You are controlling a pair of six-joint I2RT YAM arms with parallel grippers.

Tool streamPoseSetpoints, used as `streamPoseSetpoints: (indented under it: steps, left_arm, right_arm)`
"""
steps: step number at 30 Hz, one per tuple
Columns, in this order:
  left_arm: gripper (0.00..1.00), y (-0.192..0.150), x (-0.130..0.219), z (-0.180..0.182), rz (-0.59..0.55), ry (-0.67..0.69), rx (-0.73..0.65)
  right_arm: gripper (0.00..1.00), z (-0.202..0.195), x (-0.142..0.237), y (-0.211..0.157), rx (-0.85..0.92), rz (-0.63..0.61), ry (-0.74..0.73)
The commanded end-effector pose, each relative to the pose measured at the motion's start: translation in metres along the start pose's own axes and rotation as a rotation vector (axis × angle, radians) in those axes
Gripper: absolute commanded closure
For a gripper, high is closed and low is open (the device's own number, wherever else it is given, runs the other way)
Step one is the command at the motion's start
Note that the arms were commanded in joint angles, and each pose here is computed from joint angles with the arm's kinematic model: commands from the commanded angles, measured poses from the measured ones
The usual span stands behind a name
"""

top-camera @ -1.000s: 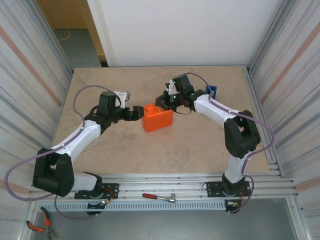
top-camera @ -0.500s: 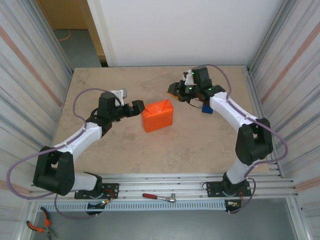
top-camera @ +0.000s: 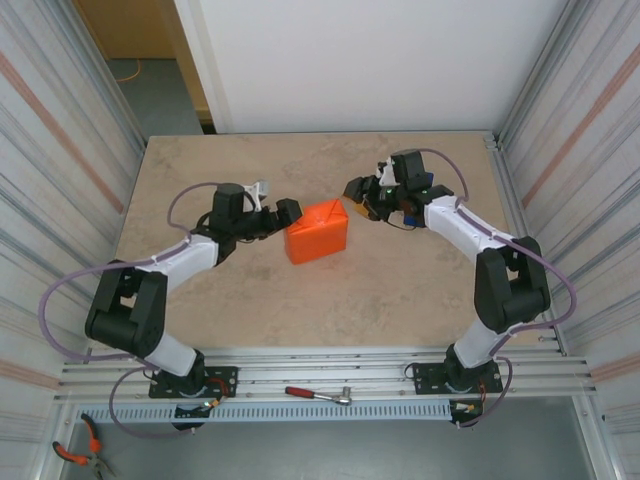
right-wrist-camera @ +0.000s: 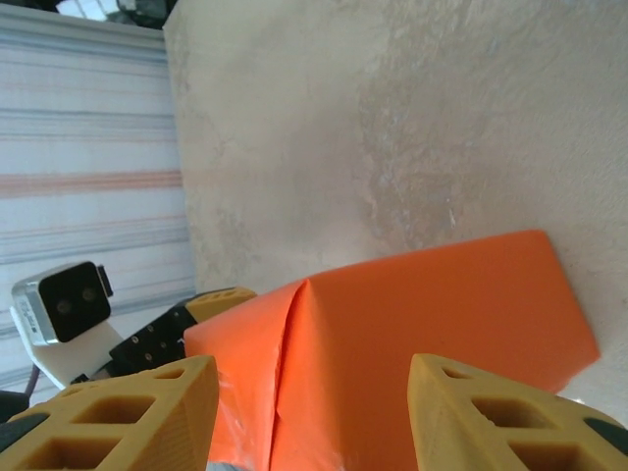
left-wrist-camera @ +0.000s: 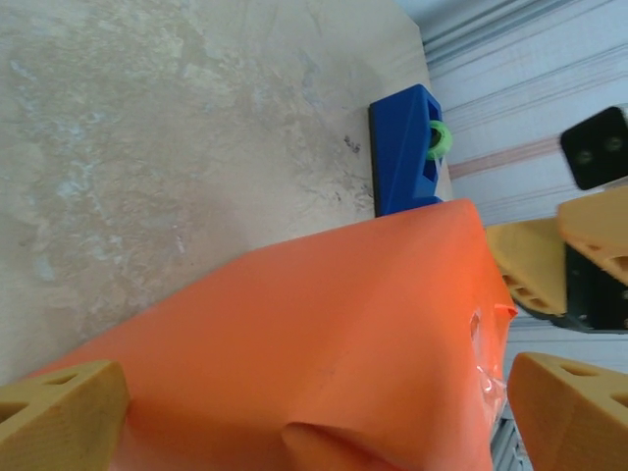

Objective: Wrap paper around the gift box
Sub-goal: Adjust the gift box at the center of the table.

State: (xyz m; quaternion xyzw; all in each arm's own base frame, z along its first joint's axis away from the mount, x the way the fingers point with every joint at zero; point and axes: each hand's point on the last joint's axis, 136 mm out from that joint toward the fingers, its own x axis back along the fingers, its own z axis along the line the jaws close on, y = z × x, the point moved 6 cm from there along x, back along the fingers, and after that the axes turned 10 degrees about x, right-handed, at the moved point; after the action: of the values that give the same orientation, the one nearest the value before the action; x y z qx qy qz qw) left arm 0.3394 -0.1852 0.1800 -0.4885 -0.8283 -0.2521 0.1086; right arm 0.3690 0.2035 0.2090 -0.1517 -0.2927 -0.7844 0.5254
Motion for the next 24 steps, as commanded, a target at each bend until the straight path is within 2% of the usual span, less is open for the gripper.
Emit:
streamPoseSetpoints:
  steps: [1, 6, 11, 12, 18, 24]
  left_arm:
    - [0.01, 0.008, -0.008, -0.019, 0.033, -0.084, -0.026]
    - [0.01, 0.011, -0.022, -0.019, 0.076, -0.091, -0.040]
    - [0.01, 0.016, -0.037, -0.015, 0.120, -0.073, -0.054]
    - [0.01, 0.018, -0.039, -0.014, 0.124, -0.069, -0.054]
    - [0.01, 0.033, -0.044, -0.009, 0.113, -0.064, -0.049]
    - [0.01, 0.060, -0.024, -0.023, 0.053, -0.082, -0.078]
  right_arm:
    - [0.49, 0.008, -0.008, -0.004, -0.021, 0.004, 0.065]
    - [0.53, 0.013, -0.009, -0.019, -0.035, 0.008, 0.103]
    - [0.53, 0.014, -0.003, -0.035, -0.055, -0.016, 0.107]
    - [0.52, 0.013, -0.002, -0.038, -0.063, -0.022, 0.107]
    - [0.31, 0.011, 0.011, -0.043, -0.087, -0.077, 0.101]
    - [0.27, 0.009, 0.043, -0.032, -0.061, -0.149, 0.054]
